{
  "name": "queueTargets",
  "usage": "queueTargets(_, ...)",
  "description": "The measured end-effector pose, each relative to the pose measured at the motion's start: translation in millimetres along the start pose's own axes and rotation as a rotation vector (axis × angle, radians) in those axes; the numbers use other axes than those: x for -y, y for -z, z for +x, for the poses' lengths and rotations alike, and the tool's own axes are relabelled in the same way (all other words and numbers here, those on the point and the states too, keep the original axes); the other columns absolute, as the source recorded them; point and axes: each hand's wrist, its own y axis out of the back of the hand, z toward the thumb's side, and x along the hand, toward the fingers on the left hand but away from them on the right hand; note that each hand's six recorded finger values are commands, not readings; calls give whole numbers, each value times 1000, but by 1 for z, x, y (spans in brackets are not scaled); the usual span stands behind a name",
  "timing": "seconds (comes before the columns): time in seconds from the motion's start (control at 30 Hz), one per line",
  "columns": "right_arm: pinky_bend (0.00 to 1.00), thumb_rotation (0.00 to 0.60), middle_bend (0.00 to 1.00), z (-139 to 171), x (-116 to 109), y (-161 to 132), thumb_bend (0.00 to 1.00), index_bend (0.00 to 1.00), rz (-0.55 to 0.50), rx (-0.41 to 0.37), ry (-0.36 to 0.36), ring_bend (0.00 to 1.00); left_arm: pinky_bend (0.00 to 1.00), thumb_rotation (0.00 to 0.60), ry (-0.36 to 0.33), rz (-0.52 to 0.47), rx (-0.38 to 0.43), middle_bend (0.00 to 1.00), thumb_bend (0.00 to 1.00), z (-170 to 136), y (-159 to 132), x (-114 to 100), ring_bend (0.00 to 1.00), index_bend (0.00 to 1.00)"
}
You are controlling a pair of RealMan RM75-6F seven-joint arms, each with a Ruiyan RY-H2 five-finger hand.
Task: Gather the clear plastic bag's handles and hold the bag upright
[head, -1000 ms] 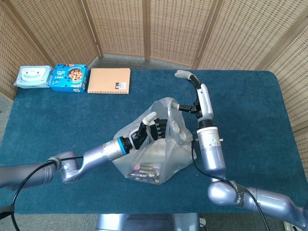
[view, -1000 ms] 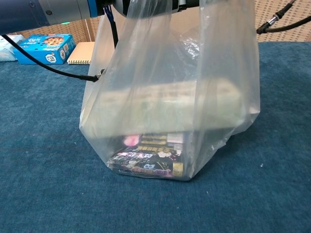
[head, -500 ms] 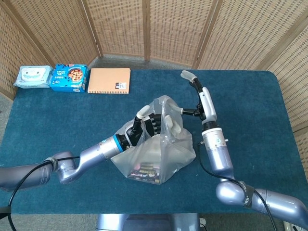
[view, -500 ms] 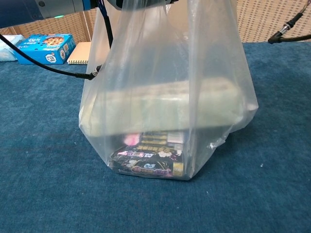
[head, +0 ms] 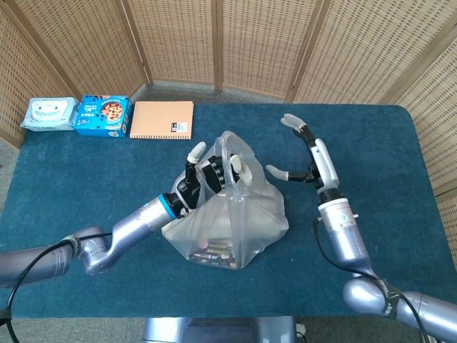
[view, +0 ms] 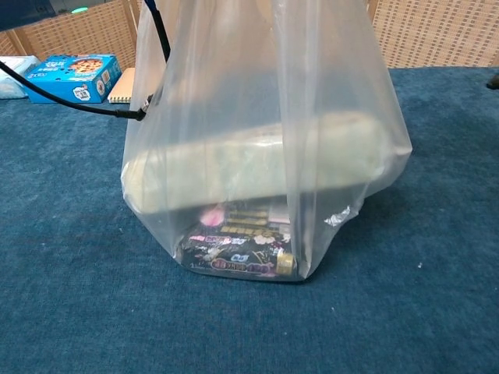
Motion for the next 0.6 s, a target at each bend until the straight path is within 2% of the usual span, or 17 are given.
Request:
queueTargets(0.33, 70, 544, 149, 36, -36, 18, 93, 115, 48, -12, 38, 62, 454, 0, 34, -61, 32, 488, 204, 0, -15, 16, 424, 494)
queueTargets(0.6, 73, 542, 153, 70, -56, 35, 106, 115, 110, -9, 73, 66, 550, 0, 14, -116, 62, 552, 332, 10, -32, 29, 503, 503)
